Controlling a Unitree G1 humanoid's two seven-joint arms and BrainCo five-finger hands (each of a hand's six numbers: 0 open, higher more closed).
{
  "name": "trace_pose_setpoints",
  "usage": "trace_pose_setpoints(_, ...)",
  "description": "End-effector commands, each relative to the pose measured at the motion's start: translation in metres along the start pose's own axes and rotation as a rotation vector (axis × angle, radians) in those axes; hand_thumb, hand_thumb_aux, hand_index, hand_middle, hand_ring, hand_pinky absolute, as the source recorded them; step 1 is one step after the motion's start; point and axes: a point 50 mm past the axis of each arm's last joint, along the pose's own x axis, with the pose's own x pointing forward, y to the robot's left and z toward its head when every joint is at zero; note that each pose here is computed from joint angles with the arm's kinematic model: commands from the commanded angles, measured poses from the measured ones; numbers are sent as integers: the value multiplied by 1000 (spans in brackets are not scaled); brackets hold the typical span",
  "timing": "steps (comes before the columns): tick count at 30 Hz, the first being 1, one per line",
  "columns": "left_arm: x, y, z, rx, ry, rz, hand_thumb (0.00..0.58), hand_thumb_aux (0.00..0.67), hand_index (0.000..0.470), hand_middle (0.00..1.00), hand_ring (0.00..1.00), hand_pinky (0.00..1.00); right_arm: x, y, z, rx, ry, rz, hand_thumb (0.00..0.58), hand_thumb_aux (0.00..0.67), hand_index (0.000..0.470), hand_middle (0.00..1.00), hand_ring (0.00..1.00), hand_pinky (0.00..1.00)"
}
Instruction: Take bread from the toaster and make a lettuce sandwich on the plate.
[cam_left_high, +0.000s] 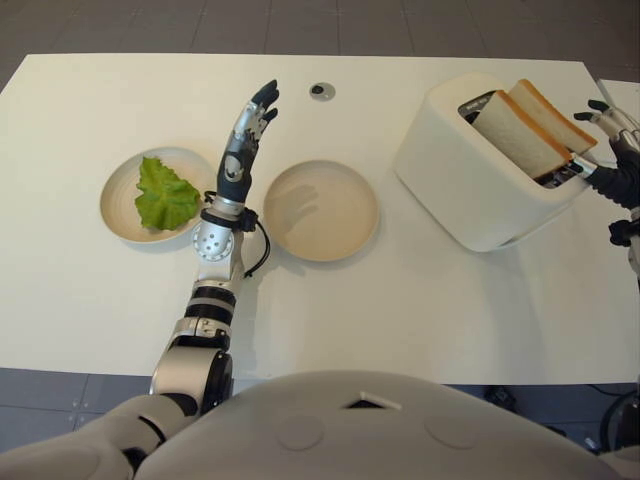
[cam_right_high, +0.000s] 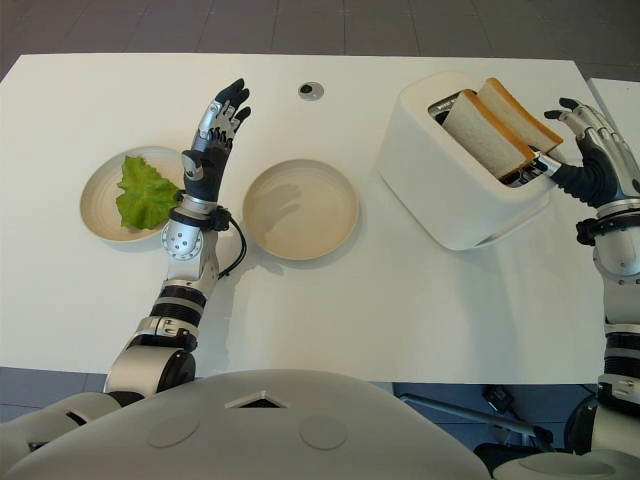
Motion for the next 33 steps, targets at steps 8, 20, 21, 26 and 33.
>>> trace_pose_setpoints(8,-2,0,-3,2,23,-11,0,0,0,0,0,0,9,-12,34,147,-191,-121,580,670,470,0,0,0)
trace_pose_setpoints(20,-1,4,-2,13,18,0,0,0,0,0,0,0,10,-60,55,299,-319,-519,580,670,470,1000,1000,1000)
trace_pose_setpoints(21,0,8,-1,25,13,10,0,0,0,0,0,0,8,-65,63,315,-359,-551,580,670,470,1000,1000,1000)
trace_pose_setpoints(26,5,51,12,148,-18,114,0,0,0,0,0,0,3,-75,99,400,-528,-595,580,670,470,1000,1000,1000)
trace_pose_setpoints(33,3,108,36,558,14,202,0,0,0,0,0,0,11,-48,149,622,-698,-406,580,670,470,1000,1000,1000)
